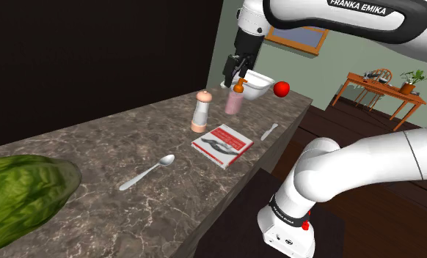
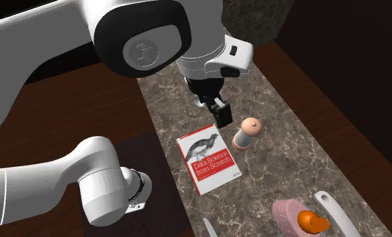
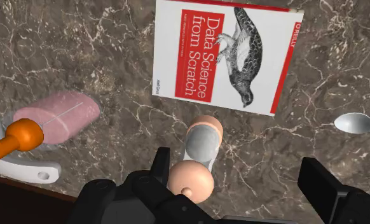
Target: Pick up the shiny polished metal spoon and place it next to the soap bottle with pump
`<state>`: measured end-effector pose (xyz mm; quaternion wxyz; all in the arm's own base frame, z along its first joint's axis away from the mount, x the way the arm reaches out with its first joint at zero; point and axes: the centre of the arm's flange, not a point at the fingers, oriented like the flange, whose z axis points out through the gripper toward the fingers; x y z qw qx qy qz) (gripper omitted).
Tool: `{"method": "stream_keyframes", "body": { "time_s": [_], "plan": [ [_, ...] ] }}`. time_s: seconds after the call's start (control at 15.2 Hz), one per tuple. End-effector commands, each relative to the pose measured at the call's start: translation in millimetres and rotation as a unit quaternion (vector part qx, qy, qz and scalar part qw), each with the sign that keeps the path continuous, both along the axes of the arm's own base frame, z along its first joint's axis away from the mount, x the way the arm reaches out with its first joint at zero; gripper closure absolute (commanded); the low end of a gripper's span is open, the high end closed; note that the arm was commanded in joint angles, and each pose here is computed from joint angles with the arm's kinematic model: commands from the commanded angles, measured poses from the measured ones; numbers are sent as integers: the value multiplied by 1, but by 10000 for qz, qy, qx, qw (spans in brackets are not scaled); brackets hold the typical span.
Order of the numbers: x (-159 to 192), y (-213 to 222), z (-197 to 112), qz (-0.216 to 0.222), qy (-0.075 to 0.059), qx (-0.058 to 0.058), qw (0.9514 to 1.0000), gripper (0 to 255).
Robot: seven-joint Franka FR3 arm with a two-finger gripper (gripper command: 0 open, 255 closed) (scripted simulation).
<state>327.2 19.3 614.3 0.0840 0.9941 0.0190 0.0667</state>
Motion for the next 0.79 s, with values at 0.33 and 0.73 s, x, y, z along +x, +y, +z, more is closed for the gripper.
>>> {"method": "stream_keyframes", "body": {
  "time_s": [0.33, 0.73],
  "plan": [
    [25, 32, -50, -108, 288, 213, 9993, 0],
    [52, 72, -109, -238, 634, 469, 9966, 0]
  ]
}}
